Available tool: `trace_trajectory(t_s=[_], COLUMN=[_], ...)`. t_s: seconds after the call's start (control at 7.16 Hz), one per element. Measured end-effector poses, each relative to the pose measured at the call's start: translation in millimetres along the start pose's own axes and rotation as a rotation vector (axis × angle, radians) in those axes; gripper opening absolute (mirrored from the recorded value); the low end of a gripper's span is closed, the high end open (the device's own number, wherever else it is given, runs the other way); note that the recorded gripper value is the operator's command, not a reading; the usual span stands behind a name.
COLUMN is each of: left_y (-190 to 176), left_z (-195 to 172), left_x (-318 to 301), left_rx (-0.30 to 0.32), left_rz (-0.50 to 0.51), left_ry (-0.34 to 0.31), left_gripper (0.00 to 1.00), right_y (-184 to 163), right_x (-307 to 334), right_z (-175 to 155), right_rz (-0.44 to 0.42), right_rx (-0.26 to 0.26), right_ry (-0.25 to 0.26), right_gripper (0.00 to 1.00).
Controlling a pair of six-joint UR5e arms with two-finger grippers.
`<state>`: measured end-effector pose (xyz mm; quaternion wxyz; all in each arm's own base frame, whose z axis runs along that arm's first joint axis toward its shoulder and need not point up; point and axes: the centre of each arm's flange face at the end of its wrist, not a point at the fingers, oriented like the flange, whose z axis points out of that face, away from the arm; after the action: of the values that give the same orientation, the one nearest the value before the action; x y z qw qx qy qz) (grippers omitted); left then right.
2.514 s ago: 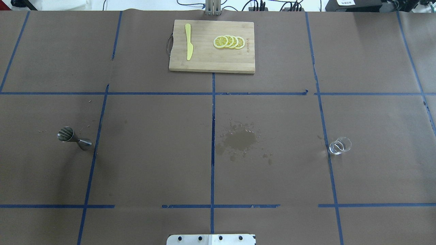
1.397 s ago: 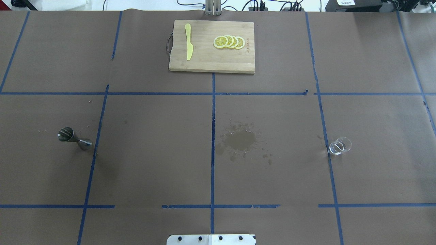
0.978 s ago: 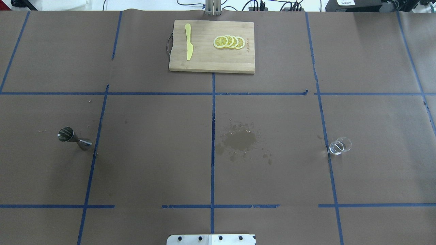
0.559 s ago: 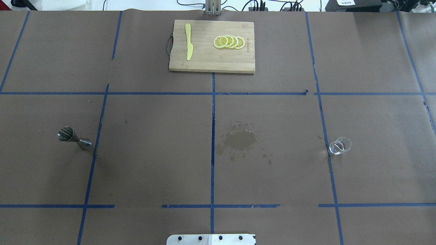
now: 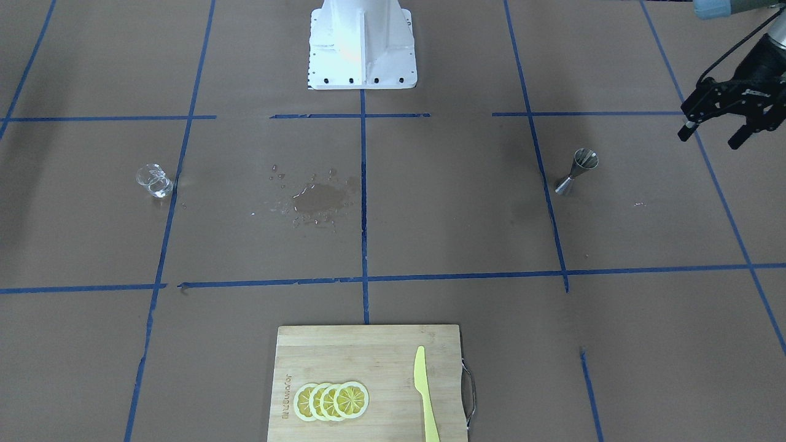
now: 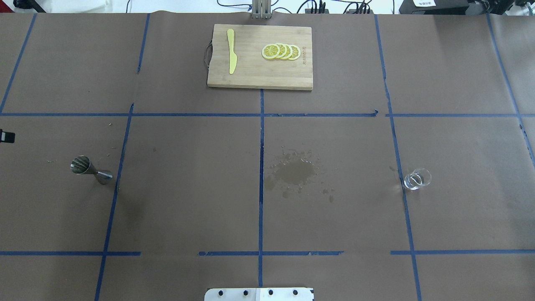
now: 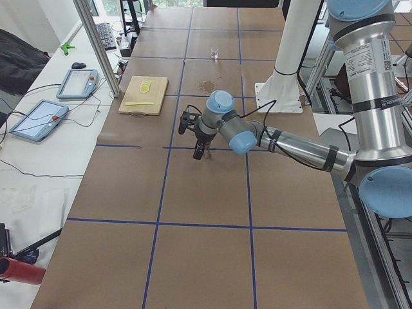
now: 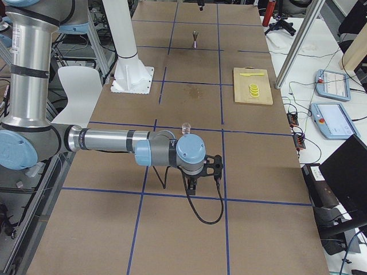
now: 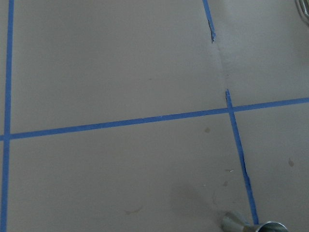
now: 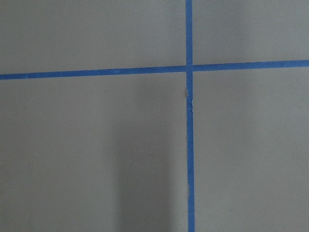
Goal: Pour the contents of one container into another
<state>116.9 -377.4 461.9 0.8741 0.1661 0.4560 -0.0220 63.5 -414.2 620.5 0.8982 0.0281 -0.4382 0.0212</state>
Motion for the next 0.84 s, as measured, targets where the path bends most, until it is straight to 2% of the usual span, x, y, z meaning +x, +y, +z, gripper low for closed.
trace_trajectory(t_s=[0.42,0.7,0.84], left_y=[55,94,113], left_z=[15,44,57], left_x=[56,105,120], left_rx=[0.014,0.039,0.078], left_rz=[-0.11,-0.218,-0.259], left_ry=[0.053,0.04,0.017], left_gripper=[1.0,1.0,0.99], right_y=[40,56,66], right_x=[-91,-149,-176], right_z=[-4,27,45], right_rz=[0.06,0.116,0.135], right_rx=[0.021,0.05,0.062], right_ry=[0.007,0.015,0.013], right_gripper=[1.0,1.0,1.0])
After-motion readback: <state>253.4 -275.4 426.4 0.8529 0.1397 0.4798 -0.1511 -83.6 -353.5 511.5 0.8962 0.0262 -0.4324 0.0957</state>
